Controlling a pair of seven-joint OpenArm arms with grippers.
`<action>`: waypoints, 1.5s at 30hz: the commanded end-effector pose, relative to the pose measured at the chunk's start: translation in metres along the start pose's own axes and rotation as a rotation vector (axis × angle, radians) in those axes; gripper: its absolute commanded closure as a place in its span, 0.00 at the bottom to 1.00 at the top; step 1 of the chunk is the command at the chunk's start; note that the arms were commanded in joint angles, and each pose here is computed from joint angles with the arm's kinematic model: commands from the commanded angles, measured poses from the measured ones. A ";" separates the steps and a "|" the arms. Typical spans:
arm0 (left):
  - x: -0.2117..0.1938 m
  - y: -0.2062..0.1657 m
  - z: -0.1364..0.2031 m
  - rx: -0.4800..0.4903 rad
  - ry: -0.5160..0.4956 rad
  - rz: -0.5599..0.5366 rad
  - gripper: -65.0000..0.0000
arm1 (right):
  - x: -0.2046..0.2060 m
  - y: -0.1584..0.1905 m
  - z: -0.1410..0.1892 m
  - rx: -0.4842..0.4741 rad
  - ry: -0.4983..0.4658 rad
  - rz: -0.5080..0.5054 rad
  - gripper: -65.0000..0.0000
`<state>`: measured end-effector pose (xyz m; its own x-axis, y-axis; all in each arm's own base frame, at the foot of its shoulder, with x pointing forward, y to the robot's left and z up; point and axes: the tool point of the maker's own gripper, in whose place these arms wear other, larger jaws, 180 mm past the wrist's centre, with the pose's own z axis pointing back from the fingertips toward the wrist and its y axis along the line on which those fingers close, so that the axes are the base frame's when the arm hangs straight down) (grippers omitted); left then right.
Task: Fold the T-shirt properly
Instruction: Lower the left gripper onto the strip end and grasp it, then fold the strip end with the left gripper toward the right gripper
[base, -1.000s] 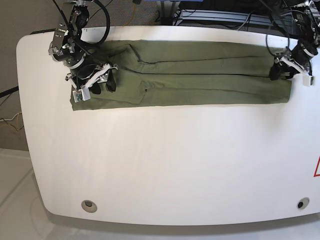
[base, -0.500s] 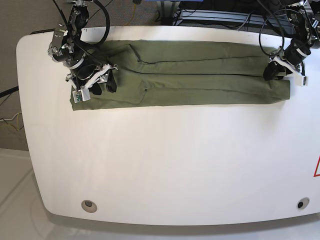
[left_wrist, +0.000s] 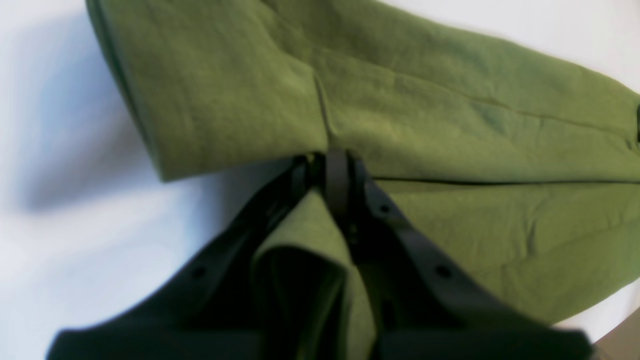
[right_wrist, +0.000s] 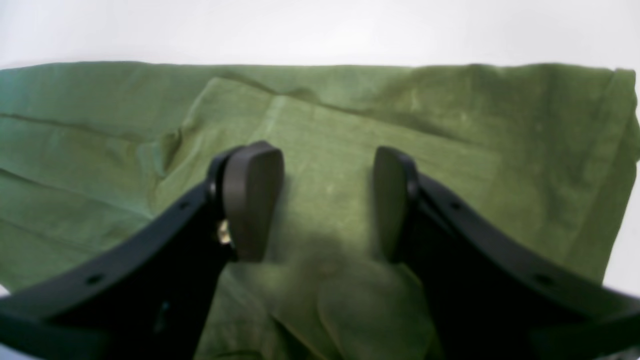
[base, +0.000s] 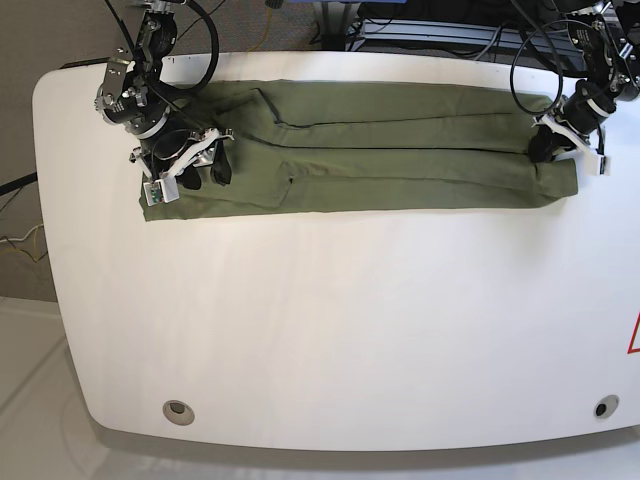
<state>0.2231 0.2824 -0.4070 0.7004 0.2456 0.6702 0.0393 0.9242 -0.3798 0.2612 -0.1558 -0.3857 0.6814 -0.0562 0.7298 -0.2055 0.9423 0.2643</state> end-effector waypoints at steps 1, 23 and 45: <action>0.017 0.003 0.006 0.006 -0.041 -0.027 1.00 | 0.014 0.000 0.002 0.005 -0.043 0.014 0.51; 0.024 -0.020 0.010 -0.025 -0.036 -0.099 1.00 | 0.014 -0.001 0.003 0.002 -0.043 0.003 0.50; 0.011 -0.187 -0.021 -0.300 0.005 -0.222 1.00 | 0.012 -0.001 0.002 -0.001 -0.036 -0.002 0.51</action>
<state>0.2334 0.1199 -0.3554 0.6922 0.0419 0.7205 0.3495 0.8540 -0.3854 0.2600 -0.1579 -0.3875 0.6908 -0.0628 0.7203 -0.1913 0.9448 0.2659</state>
